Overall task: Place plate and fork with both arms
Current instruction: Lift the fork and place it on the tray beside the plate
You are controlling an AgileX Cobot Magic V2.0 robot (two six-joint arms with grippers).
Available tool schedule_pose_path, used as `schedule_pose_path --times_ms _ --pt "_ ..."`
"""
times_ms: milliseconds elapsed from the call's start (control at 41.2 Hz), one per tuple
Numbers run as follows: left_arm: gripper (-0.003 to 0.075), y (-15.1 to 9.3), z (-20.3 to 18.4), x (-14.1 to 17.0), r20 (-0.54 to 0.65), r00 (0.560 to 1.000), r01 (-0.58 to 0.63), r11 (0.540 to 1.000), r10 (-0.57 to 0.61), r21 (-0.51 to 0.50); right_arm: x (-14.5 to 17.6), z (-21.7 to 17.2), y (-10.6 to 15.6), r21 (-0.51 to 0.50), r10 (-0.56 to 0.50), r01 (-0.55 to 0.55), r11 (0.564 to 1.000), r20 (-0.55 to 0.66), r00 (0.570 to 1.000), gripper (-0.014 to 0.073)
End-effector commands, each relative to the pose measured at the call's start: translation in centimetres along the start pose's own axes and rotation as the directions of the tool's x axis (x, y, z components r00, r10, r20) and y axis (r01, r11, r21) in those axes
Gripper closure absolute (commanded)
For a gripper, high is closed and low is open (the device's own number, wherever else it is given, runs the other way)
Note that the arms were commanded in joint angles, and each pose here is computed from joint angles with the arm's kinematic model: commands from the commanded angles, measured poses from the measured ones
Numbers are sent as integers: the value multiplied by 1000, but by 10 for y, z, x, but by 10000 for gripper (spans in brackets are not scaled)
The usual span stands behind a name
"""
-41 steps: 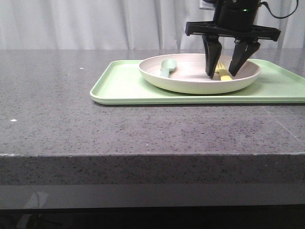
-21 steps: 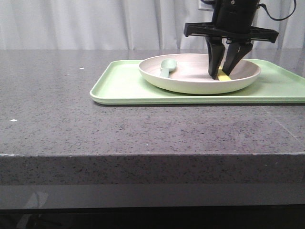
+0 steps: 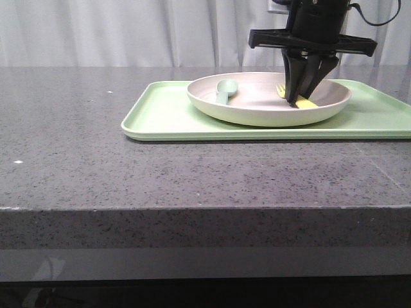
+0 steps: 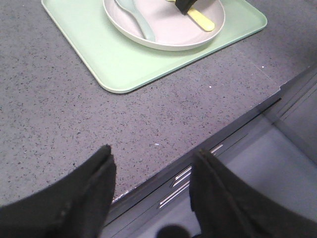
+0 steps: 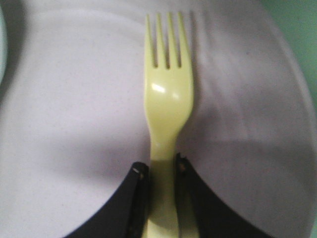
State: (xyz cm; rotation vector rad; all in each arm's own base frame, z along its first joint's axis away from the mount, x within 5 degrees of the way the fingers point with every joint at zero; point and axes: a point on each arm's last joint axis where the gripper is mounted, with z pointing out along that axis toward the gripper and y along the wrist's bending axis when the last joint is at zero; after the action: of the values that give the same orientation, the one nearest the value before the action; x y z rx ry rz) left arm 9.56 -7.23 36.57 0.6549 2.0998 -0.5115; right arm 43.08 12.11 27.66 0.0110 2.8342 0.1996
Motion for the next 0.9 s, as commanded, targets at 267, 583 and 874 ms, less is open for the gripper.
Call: schedule_pose_path --times_ms 267,583,874 --pt "367 -2 -5 -12 94 996 7 1000 -8 10 4 -99 -30 110 -9 -11 994 180 984 519" --pt "367 -2 -5 -12 94 996 7 1000 -8 10 -3 -81 -78 73 74 -80 994 88 993 519" --pt "367 -2 -5 -12 95 995 7 1000 -8 9 -9 -41 -88 50 71 -71 996 -1 997 519"
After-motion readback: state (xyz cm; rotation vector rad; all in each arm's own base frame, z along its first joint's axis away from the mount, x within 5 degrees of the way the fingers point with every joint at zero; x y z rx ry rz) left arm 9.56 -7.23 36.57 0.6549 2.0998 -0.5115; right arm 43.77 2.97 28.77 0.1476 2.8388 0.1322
